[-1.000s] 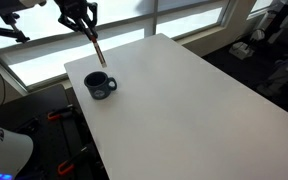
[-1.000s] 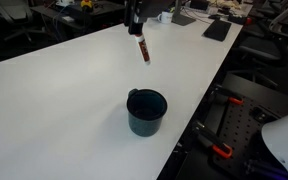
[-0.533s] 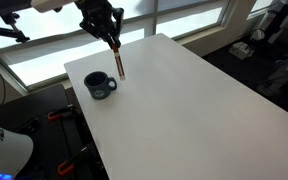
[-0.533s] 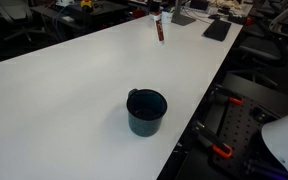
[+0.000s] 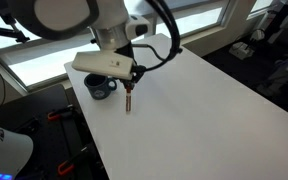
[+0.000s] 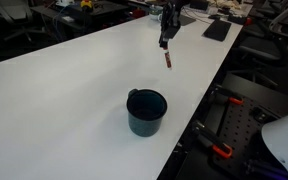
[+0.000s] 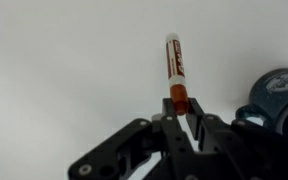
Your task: Remove the marker from the cup
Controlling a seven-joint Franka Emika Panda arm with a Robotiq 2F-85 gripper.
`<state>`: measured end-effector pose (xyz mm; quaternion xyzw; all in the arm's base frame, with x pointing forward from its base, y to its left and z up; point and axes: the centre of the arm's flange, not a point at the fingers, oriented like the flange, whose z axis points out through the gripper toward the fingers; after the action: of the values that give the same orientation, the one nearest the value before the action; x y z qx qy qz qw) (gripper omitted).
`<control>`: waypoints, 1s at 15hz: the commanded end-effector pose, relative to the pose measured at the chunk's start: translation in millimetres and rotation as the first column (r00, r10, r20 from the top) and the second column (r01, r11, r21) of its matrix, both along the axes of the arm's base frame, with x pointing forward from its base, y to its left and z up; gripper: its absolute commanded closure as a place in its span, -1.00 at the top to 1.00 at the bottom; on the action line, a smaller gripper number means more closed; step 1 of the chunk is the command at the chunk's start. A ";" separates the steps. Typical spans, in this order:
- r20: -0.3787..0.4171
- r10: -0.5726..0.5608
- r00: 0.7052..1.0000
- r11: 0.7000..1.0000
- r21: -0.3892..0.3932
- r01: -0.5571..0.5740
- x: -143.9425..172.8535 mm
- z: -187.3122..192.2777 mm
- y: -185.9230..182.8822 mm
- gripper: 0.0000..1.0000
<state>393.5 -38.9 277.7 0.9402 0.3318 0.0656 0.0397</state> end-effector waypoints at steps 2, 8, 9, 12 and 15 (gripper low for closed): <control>-0.114 0.031 0.993 0.992 0.125 -0.017 20.6 -78.5 -14.8 -0.91; -0.177 0.051 0.983 0.977 0.213 -0.013 19.1 -131.0 -37.5 -0.91; -0.182 0.049 0.982 0.977 0.214 -0.009 18.9 -138.3 -42.0 -0.91; -0.195 0.047 0.980 0.976 0.220 -0.003 17.5 -161.0 -57.1 -0.09; -0.214 0.057 0.975 0.975 0.223 -0.008 15.5 -180.6 -69.9 0.33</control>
<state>402.5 -98.0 121.3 0.9372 0.3363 -0.0010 -0.0928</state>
